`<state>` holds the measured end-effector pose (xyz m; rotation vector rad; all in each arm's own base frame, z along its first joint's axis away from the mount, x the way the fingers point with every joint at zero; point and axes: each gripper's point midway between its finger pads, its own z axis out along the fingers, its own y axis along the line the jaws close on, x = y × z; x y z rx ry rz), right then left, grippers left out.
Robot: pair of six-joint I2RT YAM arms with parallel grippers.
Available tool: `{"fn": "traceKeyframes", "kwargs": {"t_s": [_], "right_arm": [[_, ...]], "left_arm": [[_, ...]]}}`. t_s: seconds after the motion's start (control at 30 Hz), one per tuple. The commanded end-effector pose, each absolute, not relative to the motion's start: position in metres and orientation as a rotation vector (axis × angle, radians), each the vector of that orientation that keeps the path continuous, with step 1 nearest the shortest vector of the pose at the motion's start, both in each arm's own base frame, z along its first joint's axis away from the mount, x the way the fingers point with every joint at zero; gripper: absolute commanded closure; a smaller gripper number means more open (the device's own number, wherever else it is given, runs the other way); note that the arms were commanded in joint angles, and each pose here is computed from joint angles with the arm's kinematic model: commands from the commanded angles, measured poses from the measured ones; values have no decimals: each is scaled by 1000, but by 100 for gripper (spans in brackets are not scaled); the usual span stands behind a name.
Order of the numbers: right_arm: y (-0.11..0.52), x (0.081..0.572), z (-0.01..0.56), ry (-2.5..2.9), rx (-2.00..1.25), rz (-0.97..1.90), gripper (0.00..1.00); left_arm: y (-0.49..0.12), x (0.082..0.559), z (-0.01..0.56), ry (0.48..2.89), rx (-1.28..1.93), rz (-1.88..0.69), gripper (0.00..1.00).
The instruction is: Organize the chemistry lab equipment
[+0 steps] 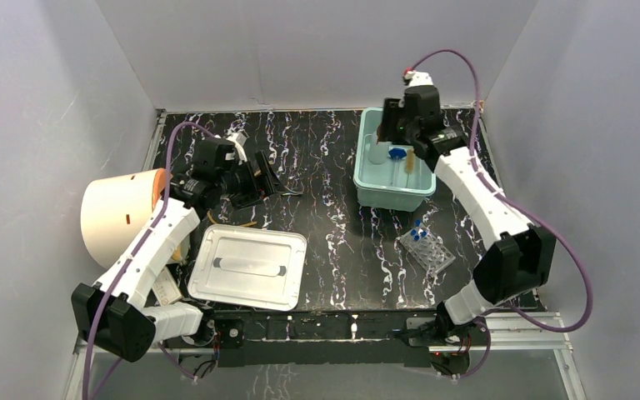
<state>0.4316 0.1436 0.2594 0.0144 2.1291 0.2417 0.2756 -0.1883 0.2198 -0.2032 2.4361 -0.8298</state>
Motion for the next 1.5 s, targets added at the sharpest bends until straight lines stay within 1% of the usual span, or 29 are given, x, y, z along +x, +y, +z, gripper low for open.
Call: {"fn": "traceKeyframes", "kwargs": {"t_s": [0.0, 0.07, 0.13, 0.2, 0.37, 0.6, 0.77, 0.9, 0.93, 0.97, 1.0, 1.1, 1.23, 1.4, 1.47], "right_arm": [[217, 404, 289, 2033, -177, 412, 35], [246, 394, 294, 2005, -247, 470, 30], [275, 383, 291, 1987, -323, 510, 22], [301, 376, 282, 1982, -397, 536, 17], [354, 368, 247, 2038, -523, 624, 15], [411, 382, 185, 2155, -654, 617, 14], [437, 404, 151, 2202, -735, 560, 14], [464, 414, 124, 2230, -813, 568, 16], [472, 415, 105, 2254, -844, 568, 16], [479, 414, 108, 2242, -865, 573, 17], [485, 414, 89, 2263, -893, 556, 19], [501, 412, 69, 2266, -929, 536, 23], [510, 408, 55, 2282, -920, 541, 26], [506, 408, 45, 2302, -893, 498, 29], [505, 405, 42, 2299, -910, 484, 32]], "left_arm": [[-157, 284, 239, 2373, -328, -623, 19], [-146, 285, 255, 2317, -359, -577, 19], [-130, 286, 272, 2242, -400, -507, 19], [-117, 284, 291, 2174, -417, -466, 19], [-91, 276, 328, 2053, -457, -384, 18], [-84, 265, 352, 1978, -457, -410, 15], [-92, 261, 341, 2035, -438, -436, 15], [-99, 259, 330, 2081, -421, -460, 14], [-100, 260, 329, 2088, -417, -461, 14], [-100, 260, 328, 2092, -416, -462, 14], [-100, 260, 328, 2096, -417, -459, 14], [-99, 260, 328, 2093, -422, -457, 14], [-98, 258, 328, 2094, -421, -453, 14], [-97, 255, 325, 2104, -421, -443, 14], [-97, 255, 325, 2104, -421, -443, 14]]}}
